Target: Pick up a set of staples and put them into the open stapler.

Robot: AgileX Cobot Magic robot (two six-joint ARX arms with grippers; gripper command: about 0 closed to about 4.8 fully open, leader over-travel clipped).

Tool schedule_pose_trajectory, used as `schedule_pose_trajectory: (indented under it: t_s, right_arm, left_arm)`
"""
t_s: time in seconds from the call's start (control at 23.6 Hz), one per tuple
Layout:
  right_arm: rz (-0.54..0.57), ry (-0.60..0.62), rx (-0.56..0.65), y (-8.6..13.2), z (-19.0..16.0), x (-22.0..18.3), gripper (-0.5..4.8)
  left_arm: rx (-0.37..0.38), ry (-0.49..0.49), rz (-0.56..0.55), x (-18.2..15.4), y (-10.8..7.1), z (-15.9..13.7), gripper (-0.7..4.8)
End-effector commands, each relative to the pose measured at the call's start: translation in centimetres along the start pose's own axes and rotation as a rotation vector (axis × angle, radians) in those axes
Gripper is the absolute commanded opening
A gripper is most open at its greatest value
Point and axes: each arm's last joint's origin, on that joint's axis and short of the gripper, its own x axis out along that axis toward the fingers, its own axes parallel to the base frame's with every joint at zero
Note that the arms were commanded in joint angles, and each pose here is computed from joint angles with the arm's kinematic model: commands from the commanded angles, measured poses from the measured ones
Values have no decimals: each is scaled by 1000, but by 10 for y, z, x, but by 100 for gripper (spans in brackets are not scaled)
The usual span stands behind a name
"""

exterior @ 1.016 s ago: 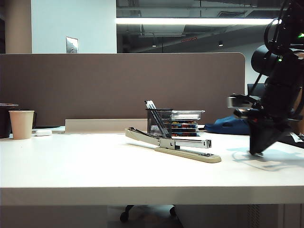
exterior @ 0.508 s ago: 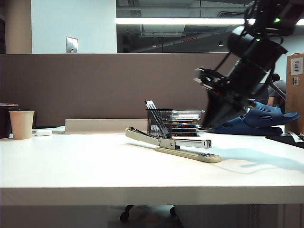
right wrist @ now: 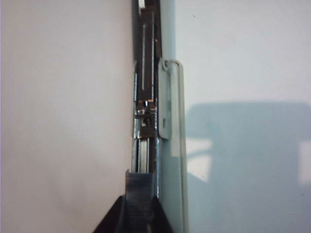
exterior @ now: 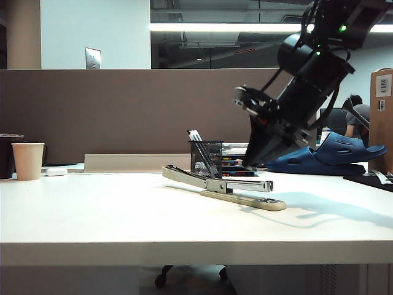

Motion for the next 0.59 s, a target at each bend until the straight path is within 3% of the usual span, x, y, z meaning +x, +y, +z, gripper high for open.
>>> schedule_pose_trajectory:
  t_s: [0.04, 0.59]
  right_arm:
    - [10, 6, 0, -1, -1, 7, 49]
    - [15, 34, 13, -3, -5, 15, 54]
  left_arm:
    - [11, -11, 0, 0, 0, 2, -6]
    - [11, -11, 0, 0, 0, 2, -6]
